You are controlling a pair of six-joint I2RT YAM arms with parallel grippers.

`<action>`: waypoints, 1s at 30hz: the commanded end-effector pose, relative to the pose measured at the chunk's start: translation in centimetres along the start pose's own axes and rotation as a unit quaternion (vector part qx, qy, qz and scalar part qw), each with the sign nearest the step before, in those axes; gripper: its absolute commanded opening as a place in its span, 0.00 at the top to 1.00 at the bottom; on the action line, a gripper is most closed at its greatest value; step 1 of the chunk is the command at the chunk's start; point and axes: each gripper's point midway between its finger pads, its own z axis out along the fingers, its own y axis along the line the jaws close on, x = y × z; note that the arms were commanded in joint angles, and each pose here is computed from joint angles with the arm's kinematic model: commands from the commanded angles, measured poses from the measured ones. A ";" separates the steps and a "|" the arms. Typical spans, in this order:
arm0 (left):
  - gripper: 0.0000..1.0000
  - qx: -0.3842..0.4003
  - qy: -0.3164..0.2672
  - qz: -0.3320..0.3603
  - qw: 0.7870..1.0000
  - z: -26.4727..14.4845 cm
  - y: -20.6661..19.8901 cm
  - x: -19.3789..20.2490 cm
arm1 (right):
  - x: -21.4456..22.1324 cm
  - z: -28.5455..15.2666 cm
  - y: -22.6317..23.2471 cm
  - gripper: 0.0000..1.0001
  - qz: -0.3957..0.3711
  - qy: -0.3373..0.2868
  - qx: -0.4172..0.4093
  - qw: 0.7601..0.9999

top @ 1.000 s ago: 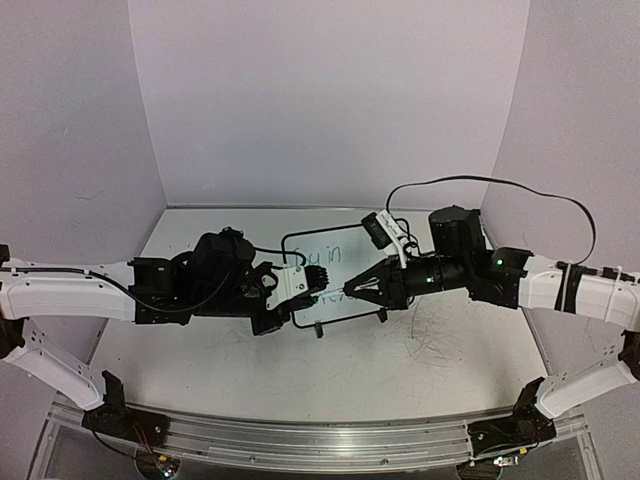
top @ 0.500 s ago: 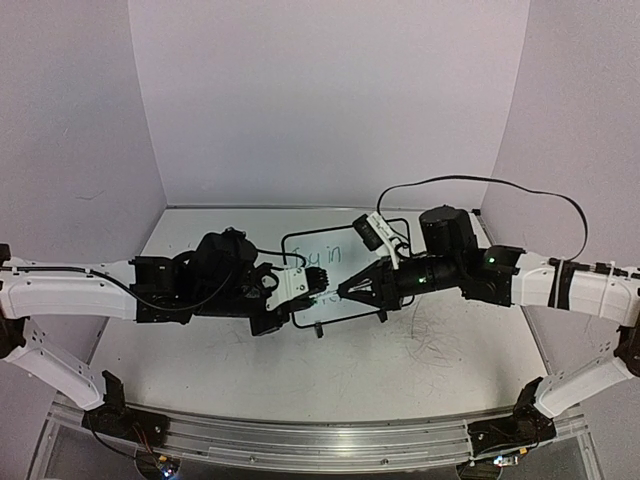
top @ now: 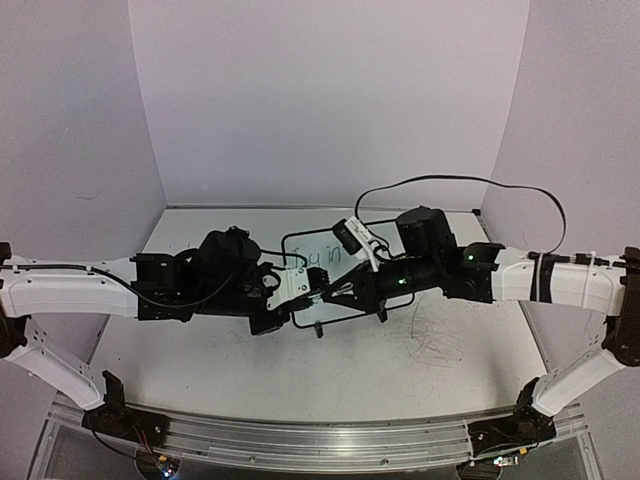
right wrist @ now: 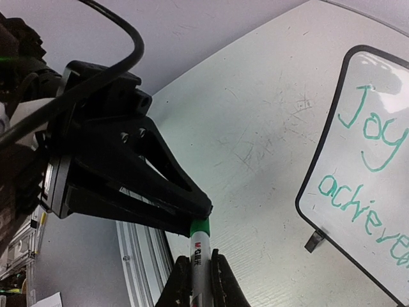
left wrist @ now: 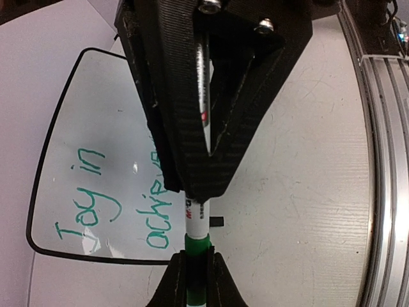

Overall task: Write a sentence on the whiteboard
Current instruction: Insert the whiteboard marker without the cap into the pen cap.

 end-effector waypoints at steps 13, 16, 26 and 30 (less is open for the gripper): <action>1.00 -0.033 -0.125 0.039 0.991 -2.0 -0.3 -7.5 | -0.9 8.7 6.0 1.00 0.105 0.000 -0.129 0.986; 1.00 -0.036 -0.124 0.030 0.991 -2.4 -0.4 -6.7 | -0.8 8.1 5.6 1.00 0.113 -0.013 -0.118 0.987; 0.59 -0.099 -0.085 -0.075 0.989 -3.3 2.1 -4.3 | 3.5 -0.8 -4.3 1.00 0.173 -0.052 -0.022 0.983; 0.37 -0.132 -0.104 -0.174 0.970 -4.2 5.2 -3.3 | 10.0 -4.1 -8.0 1.00 0.227 -0.022 0.035 0.973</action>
